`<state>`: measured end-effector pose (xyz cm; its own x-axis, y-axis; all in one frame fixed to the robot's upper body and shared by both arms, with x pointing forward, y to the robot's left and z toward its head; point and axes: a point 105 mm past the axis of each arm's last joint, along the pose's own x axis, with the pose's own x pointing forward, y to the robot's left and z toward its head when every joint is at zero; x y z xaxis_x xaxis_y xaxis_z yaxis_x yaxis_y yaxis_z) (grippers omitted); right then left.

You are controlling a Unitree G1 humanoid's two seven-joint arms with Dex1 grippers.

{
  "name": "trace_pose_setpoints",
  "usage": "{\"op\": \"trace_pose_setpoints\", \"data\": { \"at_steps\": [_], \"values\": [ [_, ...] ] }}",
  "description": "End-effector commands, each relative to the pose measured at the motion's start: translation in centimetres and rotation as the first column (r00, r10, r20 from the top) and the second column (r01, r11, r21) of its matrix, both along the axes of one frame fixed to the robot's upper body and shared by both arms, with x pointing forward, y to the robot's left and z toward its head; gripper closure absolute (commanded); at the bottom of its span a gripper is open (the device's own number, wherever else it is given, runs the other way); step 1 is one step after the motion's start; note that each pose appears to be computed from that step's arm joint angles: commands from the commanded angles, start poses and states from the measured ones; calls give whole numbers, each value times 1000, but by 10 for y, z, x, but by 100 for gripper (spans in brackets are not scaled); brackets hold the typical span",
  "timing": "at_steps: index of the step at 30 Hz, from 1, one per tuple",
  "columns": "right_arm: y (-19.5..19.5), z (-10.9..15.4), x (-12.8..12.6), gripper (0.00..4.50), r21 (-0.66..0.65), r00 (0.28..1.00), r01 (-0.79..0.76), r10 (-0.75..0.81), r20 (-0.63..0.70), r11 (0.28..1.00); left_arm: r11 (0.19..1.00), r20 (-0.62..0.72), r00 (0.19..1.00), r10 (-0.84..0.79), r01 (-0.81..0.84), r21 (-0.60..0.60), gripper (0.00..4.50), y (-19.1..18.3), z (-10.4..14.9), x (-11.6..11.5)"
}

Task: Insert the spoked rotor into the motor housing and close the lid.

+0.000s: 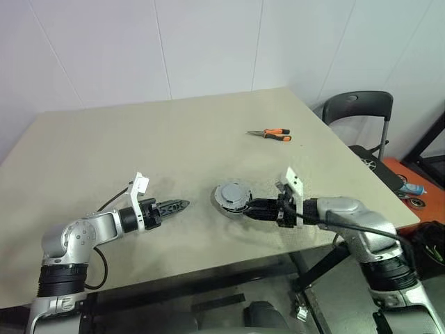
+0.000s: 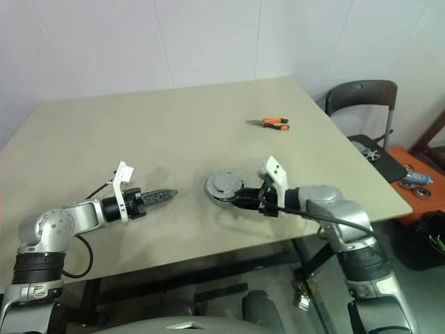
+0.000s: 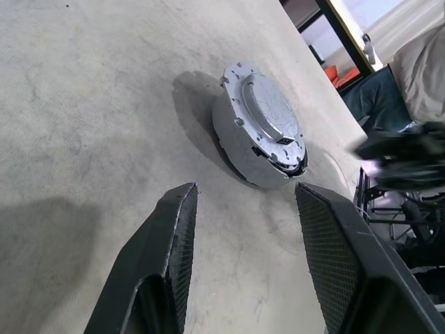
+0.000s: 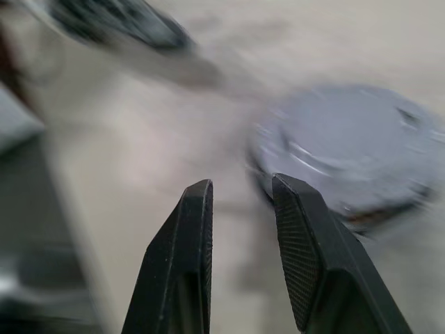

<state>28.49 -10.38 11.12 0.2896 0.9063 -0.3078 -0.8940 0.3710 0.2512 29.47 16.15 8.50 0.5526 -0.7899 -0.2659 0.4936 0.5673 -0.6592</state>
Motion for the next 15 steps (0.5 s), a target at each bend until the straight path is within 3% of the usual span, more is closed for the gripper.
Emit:
{"op": "trace_pose_setpoints", "data": {
  "at_steps": [1,3,6,8,11,15],
  "values": [
    [4,20,-1,308,61,1000,-10,11,-6,998,1000,36,999,0,0,-4,211,3,6,2],
    [3,19,12,308,50,998,64,-65,19,997,1000,36,999,0,0,-4,211,2,6,2],
    [1,14,48,308,-30,941,261,-247,230,965,1000,40,999,1,-1,-8,211,1,9,2],
    [5,17,60,273,21,906,323,-315,284,946,1000,45,999,4,-4,-13,211,0,11,3],
    [21,14,62,183,42,894,320,-316,319,947,999,66,998,10,-8,-34,211,0,19,6],
    [46,0,50,49,7,938,231,-225,262,973,999,83,997,7,-4,-36,211,-1,25,7]
  ]
}}
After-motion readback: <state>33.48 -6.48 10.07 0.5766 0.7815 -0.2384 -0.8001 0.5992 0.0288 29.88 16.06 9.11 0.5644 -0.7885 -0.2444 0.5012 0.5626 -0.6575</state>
